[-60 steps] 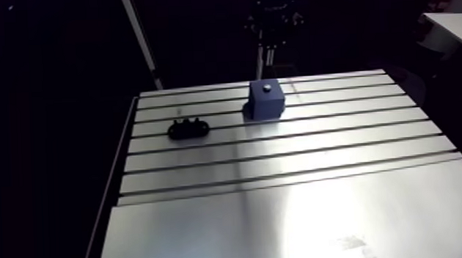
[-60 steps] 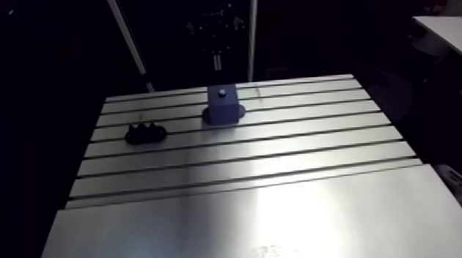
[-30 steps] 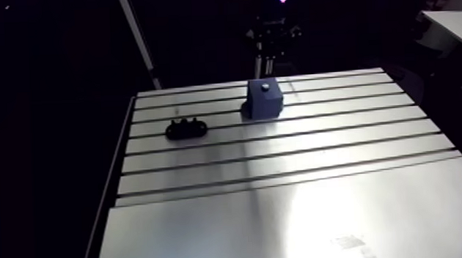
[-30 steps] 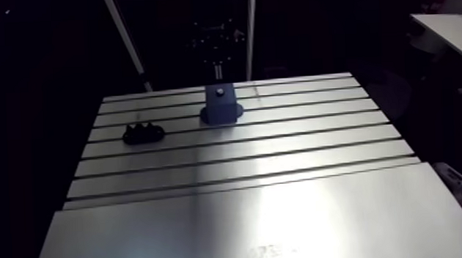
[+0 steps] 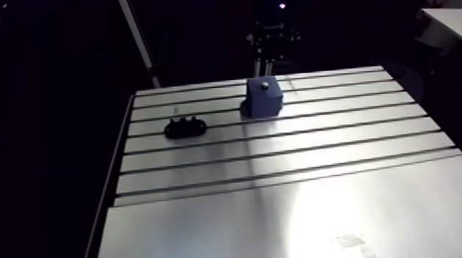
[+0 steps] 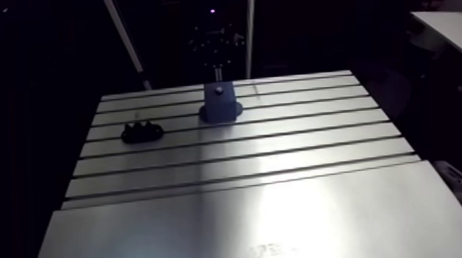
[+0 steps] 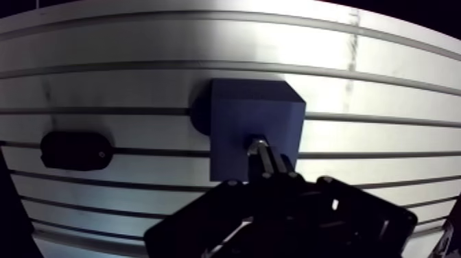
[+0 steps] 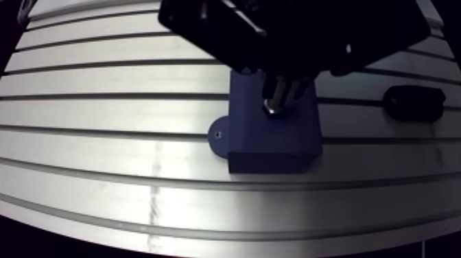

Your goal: Pick up the M10 bolt and insert it into the hex recess until seated.

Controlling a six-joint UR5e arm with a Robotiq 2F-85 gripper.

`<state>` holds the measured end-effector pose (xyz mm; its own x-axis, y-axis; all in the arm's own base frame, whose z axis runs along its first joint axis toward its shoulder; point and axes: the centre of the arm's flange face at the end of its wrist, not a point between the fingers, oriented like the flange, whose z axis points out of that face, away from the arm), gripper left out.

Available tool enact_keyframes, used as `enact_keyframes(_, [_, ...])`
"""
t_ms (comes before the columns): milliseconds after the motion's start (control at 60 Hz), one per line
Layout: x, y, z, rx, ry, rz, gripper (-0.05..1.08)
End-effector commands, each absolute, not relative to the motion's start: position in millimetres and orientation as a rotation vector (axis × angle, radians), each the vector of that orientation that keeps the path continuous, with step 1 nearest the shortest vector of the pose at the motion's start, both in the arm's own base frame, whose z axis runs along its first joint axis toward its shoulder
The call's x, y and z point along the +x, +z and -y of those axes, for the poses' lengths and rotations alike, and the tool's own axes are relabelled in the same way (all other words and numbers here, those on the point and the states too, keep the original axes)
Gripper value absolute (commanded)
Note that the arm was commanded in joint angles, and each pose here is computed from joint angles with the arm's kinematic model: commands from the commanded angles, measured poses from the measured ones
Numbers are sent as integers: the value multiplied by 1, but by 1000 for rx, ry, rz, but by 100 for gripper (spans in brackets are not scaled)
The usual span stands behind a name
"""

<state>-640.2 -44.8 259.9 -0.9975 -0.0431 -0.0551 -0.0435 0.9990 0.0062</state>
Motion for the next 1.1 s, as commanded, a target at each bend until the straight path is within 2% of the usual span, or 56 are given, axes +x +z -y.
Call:
enact_keyframes(17, [-640,255,45,-70,8,-3080,108])
enact_keyframes(1100, [-642,240,45,-110,4,-3062,108])
